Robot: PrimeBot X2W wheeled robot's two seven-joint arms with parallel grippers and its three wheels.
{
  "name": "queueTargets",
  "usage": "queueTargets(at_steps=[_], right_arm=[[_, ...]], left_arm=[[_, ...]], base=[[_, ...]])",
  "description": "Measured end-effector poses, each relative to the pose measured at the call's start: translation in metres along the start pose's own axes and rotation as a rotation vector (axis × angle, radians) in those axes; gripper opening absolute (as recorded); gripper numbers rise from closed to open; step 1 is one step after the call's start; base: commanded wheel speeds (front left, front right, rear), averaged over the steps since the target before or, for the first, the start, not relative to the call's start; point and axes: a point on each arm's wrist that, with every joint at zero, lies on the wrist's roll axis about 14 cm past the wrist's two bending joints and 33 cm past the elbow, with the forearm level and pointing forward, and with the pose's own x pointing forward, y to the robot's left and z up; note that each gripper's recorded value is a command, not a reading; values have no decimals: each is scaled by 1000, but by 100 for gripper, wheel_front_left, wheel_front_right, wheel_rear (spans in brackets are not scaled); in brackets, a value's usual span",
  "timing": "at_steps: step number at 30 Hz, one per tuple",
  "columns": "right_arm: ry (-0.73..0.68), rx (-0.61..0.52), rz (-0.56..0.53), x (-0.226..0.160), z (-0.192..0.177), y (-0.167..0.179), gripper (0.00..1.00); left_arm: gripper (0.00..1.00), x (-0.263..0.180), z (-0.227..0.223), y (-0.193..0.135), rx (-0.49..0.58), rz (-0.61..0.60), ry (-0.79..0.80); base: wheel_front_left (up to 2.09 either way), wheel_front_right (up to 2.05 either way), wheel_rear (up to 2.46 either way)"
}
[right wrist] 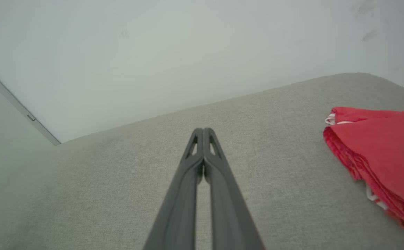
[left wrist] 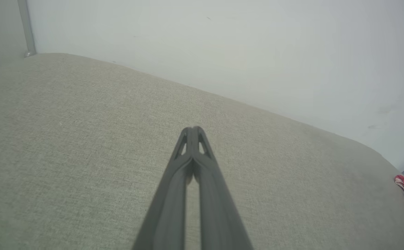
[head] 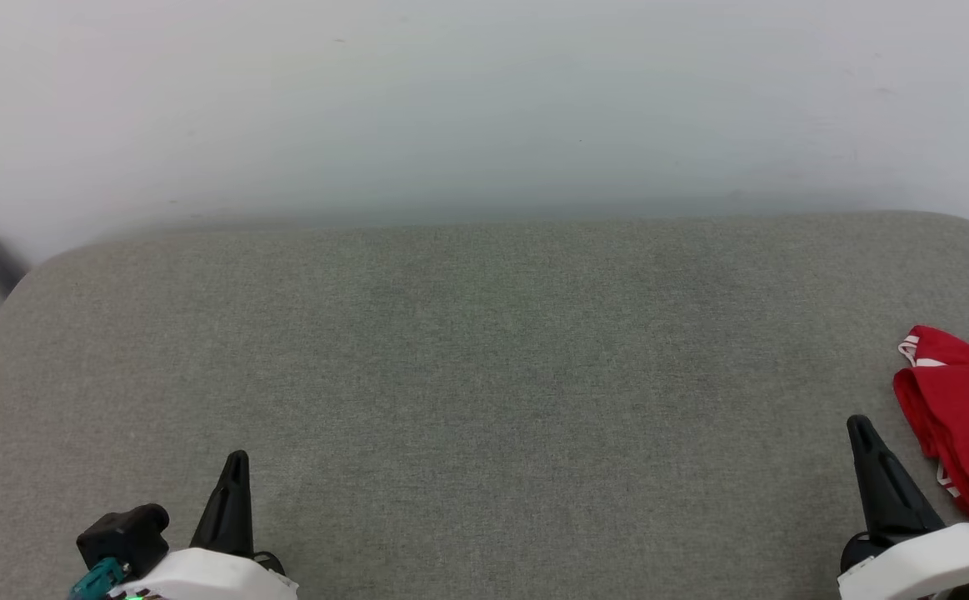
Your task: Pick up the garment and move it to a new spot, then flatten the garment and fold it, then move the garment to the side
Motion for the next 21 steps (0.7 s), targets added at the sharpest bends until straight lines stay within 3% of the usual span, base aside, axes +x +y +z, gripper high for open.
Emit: queueTargets(at_steps=[21], right_arm=[[-6, 359, -17, 13, -4, -4, 0]], left_arm=[[0, 9, -1, 7, -349, 47, 34]], base=[[0, 0, 0]])
